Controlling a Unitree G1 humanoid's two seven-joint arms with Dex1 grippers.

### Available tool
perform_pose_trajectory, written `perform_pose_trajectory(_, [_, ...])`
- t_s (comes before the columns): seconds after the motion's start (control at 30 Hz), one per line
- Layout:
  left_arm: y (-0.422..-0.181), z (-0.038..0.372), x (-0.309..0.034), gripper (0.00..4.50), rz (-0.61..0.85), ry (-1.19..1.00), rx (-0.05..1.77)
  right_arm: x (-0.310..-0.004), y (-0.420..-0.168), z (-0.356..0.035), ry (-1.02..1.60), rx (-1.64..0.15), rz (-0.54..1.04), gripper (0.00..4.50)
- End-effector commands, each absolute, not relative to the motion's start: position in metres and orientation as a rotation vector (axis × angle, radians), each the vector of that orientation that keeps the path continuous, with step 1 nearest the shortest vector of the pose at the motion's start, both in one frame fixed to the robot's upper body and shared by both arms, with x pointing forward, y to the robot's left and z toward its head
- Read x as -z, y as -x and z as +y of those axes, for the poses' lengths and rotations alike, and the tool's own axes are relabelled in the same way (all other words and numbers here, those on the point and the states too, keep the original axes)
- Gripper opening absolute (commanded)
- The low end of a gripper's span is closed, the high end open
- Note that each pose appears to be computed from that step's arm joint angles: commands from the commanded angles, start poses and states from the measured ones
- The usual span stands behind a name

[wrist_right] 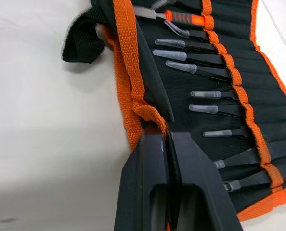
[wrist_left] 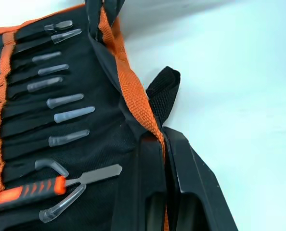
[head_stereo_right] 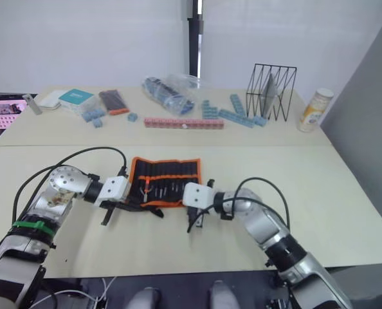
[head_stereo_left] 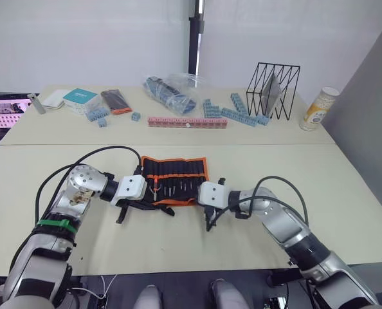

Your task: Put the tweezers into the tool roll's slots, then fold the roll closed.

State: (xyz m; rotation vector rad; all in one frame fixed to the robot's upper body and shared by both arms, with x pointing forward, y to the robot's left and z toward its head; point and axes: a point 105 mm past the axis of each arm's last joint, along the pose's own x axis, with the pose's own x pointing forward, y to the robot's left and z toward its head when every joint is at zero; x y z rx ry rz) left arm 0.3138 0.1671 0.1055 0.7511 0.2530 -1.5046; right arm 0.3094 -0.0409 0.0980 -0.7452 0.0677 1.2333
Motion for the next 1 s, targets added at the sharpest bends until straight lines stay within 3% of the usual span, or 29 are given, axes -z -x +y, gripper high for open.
perform_pose_trajectory(0.03, [-0.306, 0.173, -0.123, 0.02, 0.222, -0.706, 1.474, -0.109, -0.300, -0.060, 0.664, -1.234, 0.105, 0.00])
perform_pose_trajectory(0.13, [-0.302, 0.176, -0.127, 0.02, 0.236, -0.634, 1.439, -0.110, -0.291, -0.066, 0.603, -1.251, 0.136, 0.00])
perform_pose_trajectory(0.47, [-0.327, 0.192, -0.114, 0.02, 0.325, -0.600, 1.237, -0.105, -0.269, -0.072, 0.486, -1.303, 0.246, 0.00])
perform_pose_trajectory(1.0, [-0.343, 0.177, -0.128, 0.02, 0.334, -0.406, 1.199, -0.108, -0.312, -0.083, 0.413, -1.106, 0.278, 0.00])
